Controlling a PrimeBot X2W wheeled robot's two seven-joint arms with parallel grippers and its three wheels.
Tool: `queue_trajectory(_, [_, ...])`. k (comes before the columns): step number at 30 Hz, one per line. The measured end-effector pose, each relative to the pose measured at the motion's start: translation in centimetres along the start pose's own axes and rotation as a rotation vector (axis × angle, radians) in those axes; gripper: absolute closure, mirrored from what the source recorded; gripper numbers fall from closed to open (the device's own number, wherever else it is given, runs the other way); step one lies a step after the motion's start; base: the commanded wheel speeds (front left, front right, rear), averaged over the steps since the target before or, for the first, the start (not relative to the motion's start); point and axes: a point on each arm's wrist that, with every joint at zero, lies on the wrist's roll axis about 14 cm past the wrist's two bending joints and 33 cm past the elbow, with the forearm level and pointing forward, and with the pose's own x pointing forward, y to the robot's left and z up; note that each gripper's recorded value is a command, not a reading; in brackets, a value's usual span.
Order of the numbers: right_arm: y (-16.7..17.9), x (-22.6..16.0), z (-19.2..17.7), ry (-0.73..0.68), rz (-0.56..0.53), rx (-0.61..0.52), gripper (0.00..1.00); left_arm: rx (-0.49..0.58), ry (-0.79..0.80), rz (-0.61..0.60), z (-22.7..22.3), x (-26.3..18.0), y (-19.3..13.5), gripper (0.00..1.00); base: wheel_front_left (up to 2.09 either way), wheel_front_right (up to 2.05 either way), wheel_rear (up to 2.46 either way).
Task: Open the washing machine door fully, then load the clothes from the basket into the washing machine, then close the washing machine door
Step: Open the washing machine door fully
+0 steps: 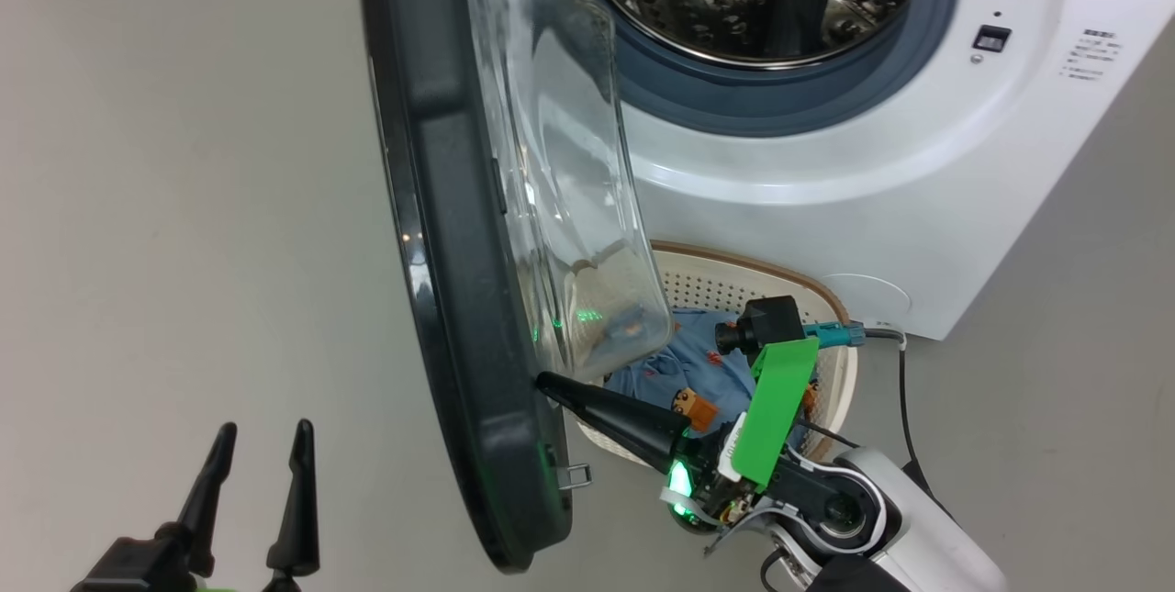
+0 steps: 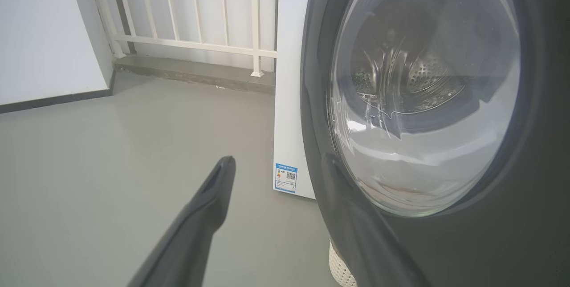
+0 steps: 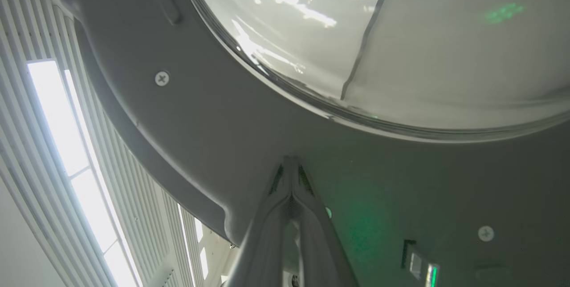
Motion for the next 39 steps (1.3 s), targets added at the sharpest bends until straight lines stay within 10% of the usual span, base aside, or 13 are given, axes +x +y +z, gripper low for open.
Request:
queue_trajectory(20, [0.7, 0.7, -0.3, -0.02, -0.001, -0.054, 1.0, 0.002, -0.009, 0.015, 0.3, -0.3, 0.5, 0.0, 0.0, 0.0, 0.0])
queue_trajectory(23, [1.2, 0.2, 0.5, -0.077, -0.018, -0.15, 0.0, 0.012, -0.009, 0.024, 0.3, -0.4, 0.8, 0.0, 0.0, 0.0, 0.0])
queue_trajectory(39, [1.1, -8.4, 5.3, -0.559, -0.138, -0.45, 0.0, 0.041, 0.021, -0.027, -0.8, -0.8, -0.7, 0.0, 0.0, 0.0, 0.0])
